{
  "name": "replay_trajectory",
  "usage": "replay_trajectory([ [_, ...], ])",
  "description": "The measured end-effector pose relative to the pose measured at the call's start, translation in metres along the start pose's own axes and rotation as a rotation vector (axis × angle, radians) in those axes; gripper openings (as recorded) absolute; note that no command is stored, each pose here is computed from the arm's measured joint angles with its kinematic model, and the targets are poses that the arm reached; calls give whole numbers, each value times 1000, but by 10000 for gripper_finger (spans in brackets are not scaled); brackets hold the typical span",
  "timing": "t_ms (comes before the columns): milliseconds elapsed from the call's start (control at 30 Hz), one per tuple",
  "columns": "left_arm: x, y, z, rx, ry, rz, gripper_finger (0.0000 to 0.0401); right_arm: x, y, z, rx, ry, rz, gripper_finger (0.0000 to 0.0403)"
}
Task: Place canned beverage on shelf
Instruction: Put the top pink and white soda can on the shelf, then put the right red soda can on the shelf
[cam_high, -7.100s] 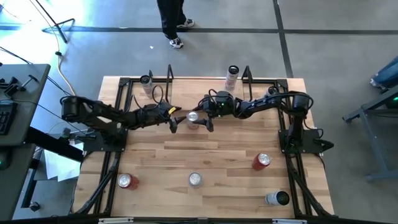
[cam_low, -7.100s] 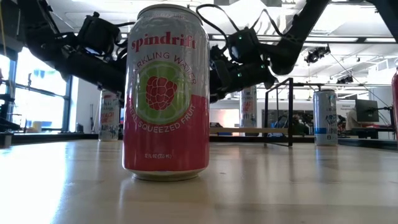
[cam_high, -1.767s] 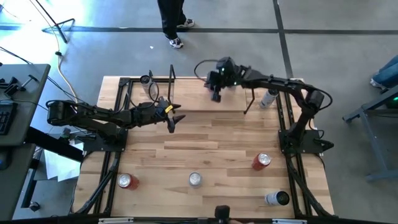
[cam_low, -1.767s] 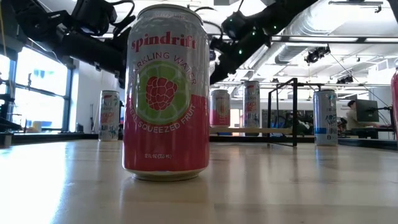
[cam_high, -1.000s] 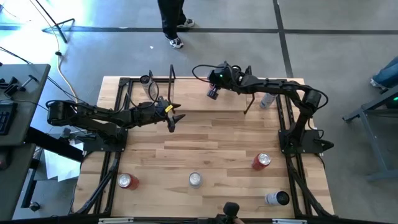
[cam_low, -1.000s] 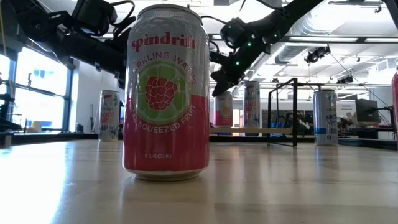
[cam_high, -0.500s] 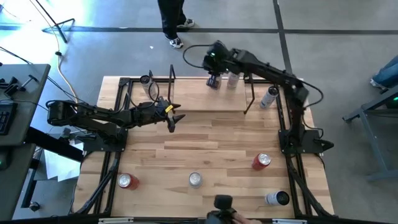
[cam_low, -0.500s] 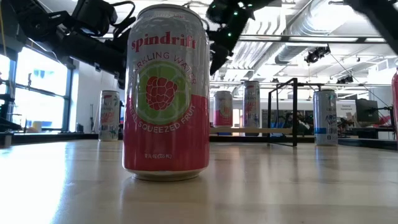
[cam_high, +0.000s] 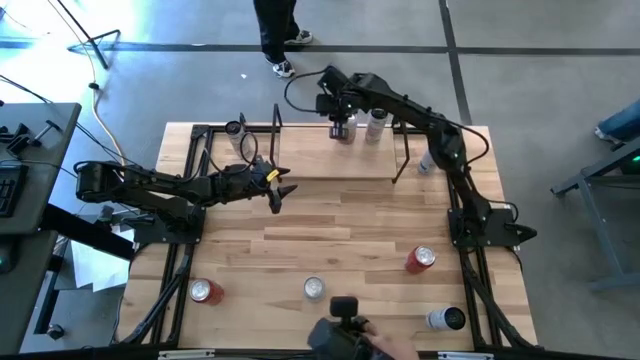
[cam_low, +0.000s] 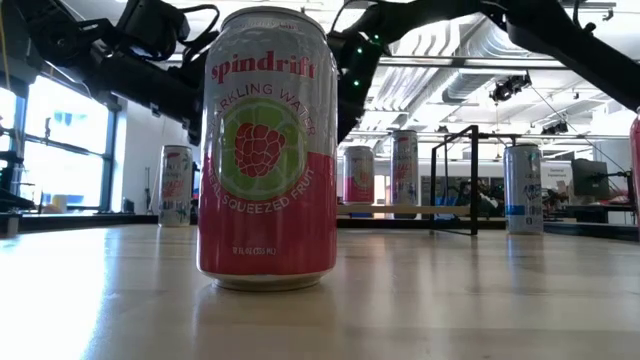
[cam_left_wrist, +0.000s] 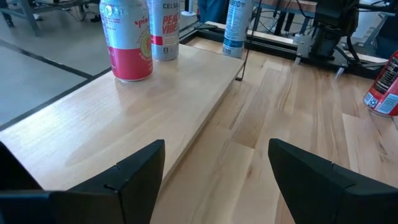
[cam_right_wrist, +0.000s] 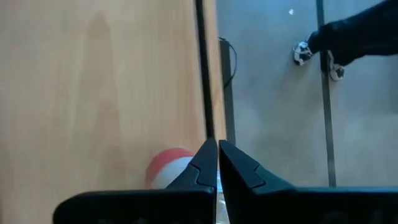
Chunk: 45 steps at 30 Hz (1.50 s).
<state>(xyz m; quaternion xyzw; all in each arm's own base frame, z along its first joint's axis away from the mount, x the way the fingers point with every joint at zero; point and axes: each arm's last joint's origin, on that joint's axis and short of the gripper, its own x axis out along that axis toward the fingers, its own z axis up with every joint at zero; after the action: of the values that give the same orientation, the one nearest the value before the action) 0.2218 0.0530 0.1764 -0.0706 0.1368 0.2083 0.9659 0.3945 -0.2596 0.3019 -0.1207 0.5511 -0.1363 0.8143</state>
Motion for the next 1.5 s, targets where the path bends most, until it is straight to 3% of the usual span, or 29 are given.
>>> replay_trajectory([
  [933, 0, 0, 0, -2, 0, 0, 278, 2, -18, -19, 114, 91, -27, 0],
  [1067, 0, 0, 0, -2, 0, 0, 278, -4, -21, -17, 111, 53, -51, 0],
  [1200, 0, 0, 0, -2, 0, 0, 278, -30, -21, -14, 90, -11, -56, 0],
  [1333, 0, 0, 0, 4, 0, 0, 278, -54, -21, -12, 129, -163, 50, 0],
  [1500, 0, -2, -1, 4, 8, -12, 278, -40, 0, -12, 116, -231, 104, 0],
])
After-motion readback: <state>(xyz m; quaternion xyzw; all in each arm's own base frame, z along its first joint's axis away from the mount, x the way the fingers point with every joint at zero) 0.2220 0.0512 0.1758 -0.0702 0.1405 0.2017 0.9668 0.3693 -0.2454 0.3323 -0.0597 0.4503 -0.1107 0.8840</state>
